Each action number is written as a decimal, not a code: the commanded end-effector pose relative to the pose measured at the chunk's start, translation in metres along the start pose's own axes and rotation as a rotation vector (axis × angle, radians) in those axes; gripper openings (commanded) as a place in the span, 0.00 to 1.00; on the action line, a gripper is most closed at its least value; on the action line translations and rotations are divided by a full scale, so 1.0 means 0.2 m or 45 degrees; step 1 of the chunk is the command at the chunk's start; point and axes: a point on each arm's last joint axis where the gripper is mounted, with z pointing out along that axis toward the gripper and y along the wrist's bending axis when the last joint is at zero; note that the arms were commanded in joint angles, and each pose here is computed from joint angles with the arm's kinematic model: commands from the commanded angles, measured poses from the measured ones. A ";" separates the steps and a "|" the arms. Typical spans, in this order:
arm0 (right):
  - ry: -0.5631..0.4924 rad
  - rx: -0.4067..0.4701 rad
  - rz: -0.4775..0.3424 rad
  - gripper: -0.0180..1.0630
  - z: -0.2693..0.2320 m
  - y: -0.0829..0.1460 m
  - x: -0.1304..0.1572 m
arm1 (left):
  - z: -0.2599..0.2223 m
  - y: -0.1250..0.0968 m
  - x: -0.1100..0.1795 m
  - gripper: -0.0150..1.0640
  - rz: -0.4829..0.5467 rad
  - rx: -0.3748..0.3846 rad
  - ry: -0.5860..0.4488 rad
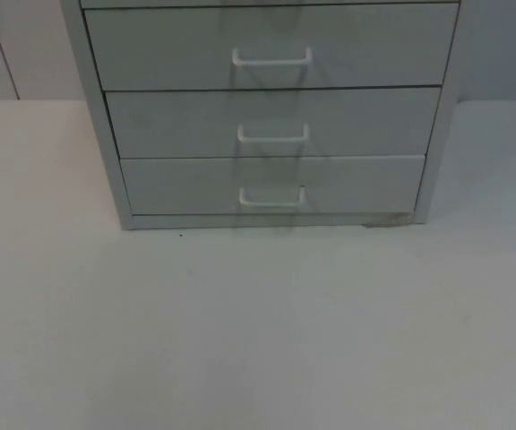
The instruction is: Open the drawer with the left hand, place the block into the drawer with the right hand, then close the drawer with the left hand.
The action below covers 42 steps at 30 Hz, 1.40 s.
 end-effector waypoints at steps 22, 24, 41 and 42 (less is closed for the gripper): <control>-0.018 0.073 0.070 0.99 0.00 -0.02 0.00 | 0.00 -0.01 0.00 0.99 -0.013 0.011 -0.004; -0.018 0.073 0.070 0.99 0.00 -0.02 0.00 | 0.00 -0.01 0.00 0.99 -0.013 0.011 -0.004; -0.021 0.065 0.074 0.99 0.00 -0.02 0.00 | 0.00 -0.01 0.00 0.99 -0.010 0.011 -0.004; -0.021 0.065 0.074 0.99 0.00 -0.02 0.00 | 0.00 -0.01 0.00 0.99 -0.010 0.011 -0.004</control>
